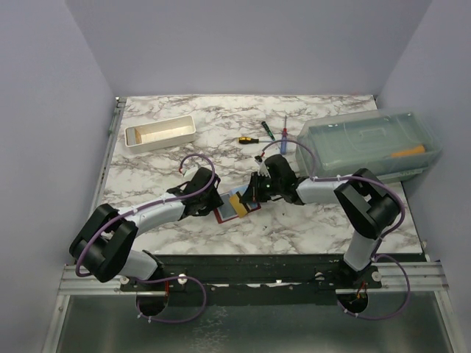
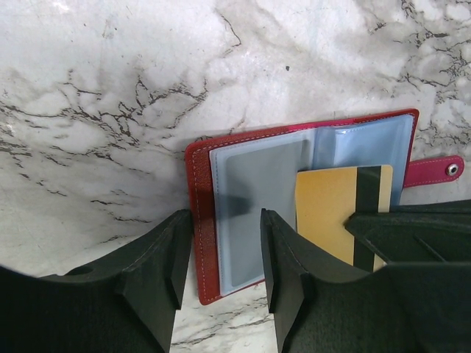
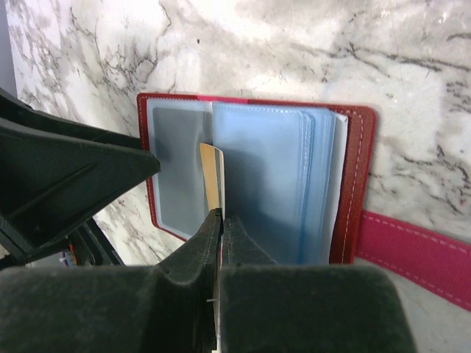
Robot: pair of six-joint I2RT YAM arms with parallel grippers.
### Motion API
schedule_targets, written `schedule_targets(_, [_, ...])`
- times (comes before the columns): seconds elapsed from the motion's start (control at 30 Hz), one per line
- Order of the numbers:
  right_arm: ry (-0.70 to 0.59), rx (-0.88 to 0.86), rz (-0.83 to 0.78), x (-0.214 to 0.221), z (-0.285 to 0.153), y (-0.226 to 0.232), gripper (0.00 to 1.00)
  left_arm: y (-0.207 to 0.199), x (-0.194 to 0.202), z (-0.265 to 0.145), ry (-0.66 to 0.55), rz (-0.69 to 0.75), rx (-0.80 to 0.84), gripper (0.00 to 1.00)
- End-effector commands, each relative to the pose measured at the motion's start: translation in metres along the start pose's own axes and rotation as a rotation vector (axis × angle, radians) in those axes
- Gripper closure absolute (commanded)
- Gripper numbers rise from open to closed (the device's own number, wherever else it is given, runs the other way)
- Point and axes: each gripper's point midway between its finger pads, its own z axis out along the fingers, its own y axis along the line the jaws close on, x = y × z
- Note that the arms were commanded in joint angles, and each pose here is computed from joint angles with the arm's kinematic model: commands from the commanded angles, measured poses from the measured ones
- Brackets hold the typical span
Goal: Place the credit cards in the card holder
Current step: Insert the credit card into the card holder.
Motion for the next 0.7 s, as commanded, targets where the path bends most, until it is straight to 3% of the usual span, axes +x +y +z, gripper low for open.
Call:
schedule_targets(0.0, [0.039,0.053,0.020,0.008,0.013,-0.019,1.00,0.057,0.032,0.008,0.097,0.027,-0.181,0.51])
schedule_targets(0.67, [-0.022,-0.112,-0.070,-0.002,0.022,0.002,1.00,0.061,0.027,0.017,0.076,0.089,-0.218,0.55])
